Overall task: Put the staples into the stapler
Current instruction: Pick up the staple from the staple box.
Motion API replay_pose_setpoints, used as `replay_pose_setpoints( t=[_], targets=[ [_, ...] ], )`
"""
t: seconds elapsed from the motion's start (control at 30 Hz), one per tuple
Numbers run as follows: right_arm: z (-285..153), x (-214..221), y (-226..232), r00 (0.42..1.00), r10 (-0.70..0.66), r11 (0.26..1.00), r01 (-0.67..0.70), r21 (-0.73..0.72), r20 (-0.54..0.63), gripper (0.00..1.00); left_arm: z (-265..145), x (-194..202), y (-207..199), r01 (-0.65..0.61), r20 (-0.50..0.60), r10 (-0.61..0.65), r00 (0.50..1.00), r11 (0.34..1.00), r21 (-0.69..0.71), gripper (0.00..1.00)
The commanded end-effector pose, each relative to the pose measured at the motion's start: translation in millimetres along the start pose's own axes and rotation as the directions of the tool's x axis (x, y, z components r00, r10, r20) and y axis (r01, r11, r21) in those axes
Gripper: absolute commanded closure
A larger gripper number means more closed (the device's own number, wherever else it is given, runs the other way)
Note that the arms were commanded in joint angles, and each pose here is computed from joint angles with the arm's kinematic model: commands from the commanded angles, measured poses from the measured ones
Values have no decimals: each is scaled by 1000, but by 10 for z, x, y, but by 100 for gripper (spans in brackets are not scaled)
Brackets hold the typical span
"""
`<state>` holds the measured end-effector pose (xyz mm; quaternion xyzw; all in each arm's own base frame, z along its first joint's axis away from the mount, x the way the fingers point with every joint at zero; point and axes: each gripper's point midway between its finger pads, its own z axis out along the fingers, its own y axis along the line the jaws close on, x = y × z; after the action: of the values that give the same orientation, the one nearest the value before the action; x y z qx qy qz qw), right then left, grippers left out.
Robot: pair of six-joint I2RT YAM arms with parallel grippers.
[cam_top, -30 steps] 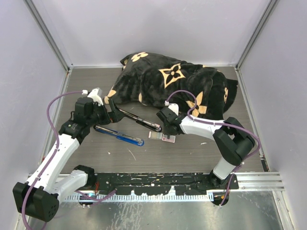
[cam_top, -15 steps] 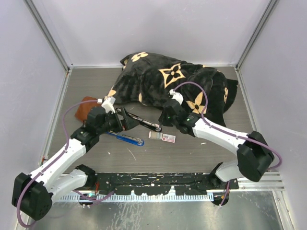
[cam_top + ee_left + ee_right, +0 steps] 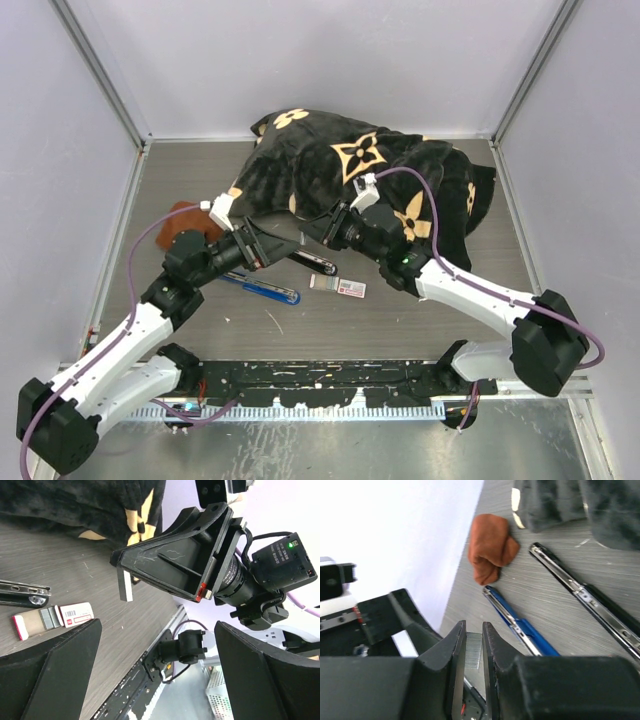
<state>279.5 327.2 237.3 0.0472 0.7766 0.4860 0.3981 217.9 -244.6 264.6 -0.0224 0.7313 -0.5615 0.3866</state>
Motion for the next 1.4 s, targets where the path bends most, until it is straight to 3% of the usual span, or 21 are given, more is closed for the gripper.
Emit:
replay_pose_setpoints(
  t=[0.0, 0.1, 0.17, 0.3, 0.53, 1.03, 1.37],
  targets=[
    [-183, -275, 610, 996, 48, 969, -28, -244, 76, 84, 12, -59, -306, 9, 8, -10, 1000, 991, 131, 2],
    [-239, -278, 683, 995, 60, 960, -38, -278, 74, 84, 13, -71, -360, 6, 12, -8, 1000, 988, 154, 0],
    [-281, -291, 740, 994, 75, 949, -47, -311, 77, 84, 23, -74, -420, 9, 3, -10, 1000, 984, 178, 4],
    [-374, -317, 863, 992, 98, 926, -62, -372, 78, 84, 49, -71, -552, 24, -10, -23, 1000, 972, 234, 22],
    [-502, -357, 1020, 990, 112, 893, -64, -446, 81, 84, 102, -100, -677, 17, -7, -16, 1000, 963, 268, 42],
    [-556, -310, 1086, 992, 111, 869, -69, -490, 57, 85, 73, -191, -848, 19, 26, -29, 999, 942, 335, 50],
    [-575, -291, 1119, 993, 107, 858, -69, -509, 45, 85, 86, -209, -912, 55, 25, -70, 997, 918, 393, 64]
  ],
)
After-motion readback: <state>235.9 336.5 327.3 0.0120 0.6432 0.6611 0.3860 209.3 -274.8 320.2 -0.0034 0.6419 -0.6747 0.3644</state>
